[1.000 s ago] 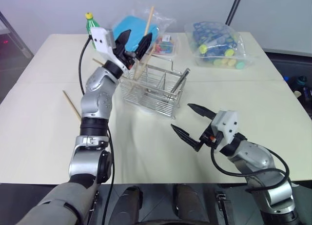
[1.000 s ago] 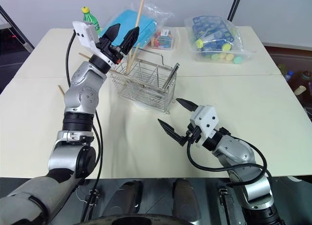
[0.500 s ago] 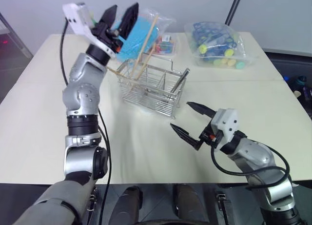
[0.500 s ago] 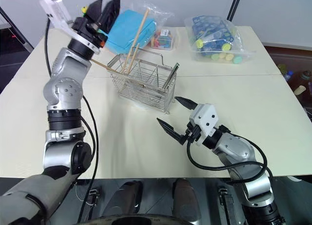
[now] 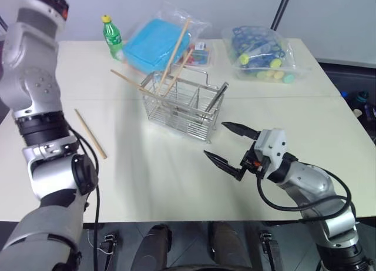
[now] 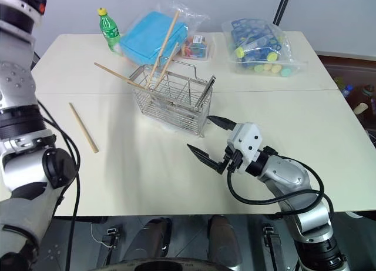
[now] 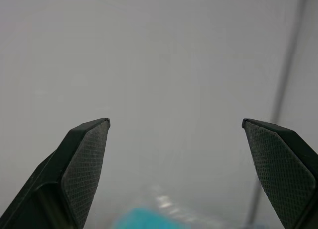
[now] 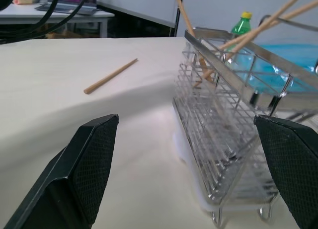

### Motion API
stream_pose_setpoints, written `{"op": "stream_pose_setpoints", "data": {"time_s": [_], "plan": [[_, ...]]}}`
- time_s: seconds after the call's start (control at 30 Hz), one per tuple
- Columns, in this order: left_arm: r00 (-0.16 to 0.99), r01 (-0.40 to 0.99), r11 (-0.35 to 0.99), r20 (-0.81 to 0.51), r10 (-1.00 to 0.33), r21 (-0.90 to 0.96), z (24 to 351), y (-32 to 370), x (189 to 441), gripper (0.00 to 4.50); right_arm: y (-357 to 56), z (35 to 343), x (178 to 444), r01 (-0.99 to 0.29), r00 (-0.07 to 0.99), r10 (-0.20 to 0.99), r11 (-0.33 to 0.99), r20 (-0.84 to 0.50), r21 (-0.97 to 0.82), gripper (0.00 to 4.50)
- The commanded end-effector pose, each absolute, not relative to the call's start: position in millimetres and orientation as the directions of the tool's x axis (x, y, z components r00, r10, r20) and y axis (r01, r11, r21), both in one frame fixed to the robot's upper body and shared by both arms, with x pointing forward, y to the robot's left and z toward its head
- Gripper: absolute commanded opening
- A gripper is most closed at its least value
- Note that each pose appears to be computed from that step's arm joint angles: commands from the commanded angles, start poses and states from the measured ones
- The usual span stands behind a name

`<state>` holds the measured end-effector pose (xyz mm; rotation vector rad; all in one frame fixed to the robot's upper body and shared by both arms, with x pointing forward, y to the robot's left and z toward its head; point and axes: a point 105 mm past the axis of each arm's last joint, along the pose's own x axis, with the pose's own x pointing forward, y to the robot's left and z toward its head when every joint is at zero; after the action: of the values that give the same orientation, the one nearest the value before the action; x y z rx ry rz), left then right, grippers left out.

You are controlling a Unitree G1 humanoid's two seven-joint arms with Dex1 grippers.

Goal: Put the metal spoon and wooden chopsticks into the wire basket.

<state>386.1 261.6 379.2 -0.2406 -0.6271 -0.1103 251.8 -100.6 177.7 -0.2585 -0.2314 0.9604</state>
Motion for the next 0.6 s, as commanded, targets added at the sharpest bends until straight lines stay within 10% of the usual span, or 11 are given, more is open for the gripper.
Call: {"op": "stream_pose_setpoints", "data": {"time_s": [0.03, 0.6], "plan": [[0.845, 0.010, 0.977, 0.524, 0.106, -0.214, 352, 289, 377, 4.47, -100, 194, 245, -0.779, 0.507, 0.855, 0.508, 0.108, -0.369, 4.50], [0.780, -0.624, 0.773, -0.029, 0.625, -0.113, 167, 320, 321, 4.47, -104, 208, 248, -0.836, 0.397, 0.918, 0.373, 0.025, -0.402, 4.50]]}}
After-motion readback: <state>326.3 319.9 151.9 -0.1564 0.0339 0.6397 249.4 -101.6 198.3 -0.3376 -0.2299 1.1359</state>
